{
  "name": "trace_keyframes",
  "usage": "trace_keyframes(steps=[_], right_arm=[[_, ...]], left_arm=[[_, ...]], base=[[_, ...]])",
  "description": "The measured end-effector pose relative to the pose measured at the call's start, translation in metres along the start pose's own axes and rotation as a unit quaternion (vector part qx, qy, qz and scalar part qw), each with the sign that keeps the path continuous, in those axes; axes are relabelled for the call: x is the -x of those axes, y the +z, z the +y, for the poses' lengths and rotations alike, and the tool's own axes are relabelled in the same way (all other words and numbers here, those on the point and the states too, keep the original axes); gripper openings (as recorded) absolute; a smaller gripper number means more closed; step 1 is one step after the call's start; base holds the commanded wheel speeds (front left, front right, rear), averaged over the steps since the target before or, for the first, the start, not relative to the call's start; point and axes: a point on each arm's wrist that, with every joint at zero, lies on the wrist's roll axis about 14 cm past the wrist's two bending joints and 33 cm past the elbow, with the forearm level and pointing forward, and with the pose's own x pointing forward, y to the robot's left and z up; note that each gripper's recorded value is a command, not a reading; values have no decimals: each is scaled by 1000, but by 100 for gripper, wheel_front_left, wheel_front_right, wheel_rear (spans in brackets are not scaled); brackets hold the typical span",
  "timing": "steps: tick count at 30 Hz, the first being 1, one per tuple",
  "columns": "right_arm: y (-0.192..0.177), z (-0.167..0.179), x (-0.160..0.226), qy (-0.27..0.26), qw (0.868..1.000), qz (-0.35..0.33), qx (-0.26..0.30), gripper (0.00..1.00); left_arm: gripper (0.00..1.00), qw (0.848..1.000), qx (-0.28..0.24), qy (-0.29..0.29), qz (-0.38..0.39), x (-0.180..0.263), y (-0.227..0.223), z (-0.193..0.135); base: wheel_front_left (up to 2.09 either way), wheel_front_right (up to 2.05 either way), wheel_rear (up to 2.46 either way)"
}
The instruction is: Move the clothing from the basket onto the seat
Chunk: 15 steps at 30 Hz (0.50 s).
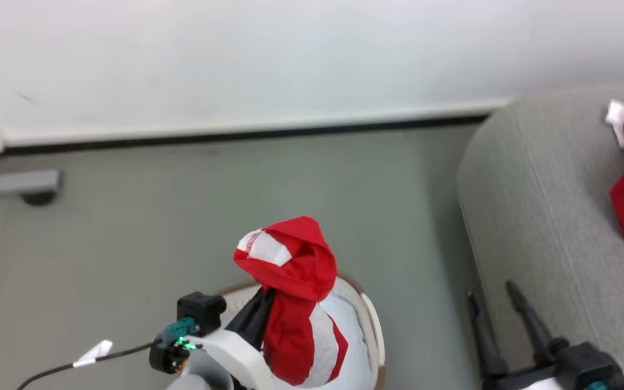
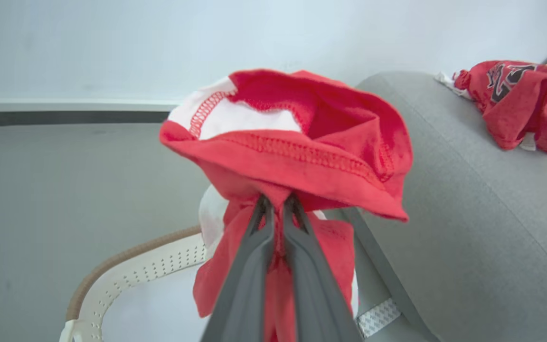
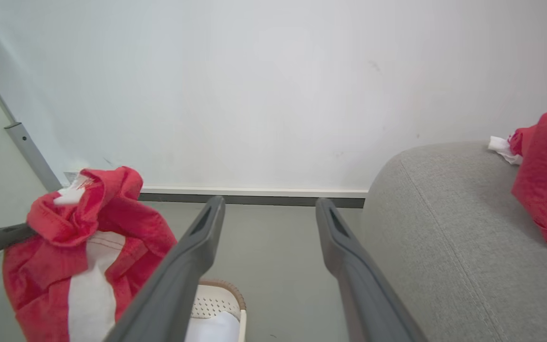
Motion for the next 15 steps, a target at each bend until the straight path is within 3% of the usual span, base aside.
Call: trace_keyframes(steps=[8, 15], right_arm=[[8, 61, 14, 90, 996, -12, 4, 100], [9, 106, 27, 176, 984, -8, 10, 100]], left_arm=[[0, 995, -16, -10, -94, 41, 77, -31], [0, 989, -33, -24, -145, 69, 122, -53]], base=[[0, 0, 0], [0, 0, 0]])
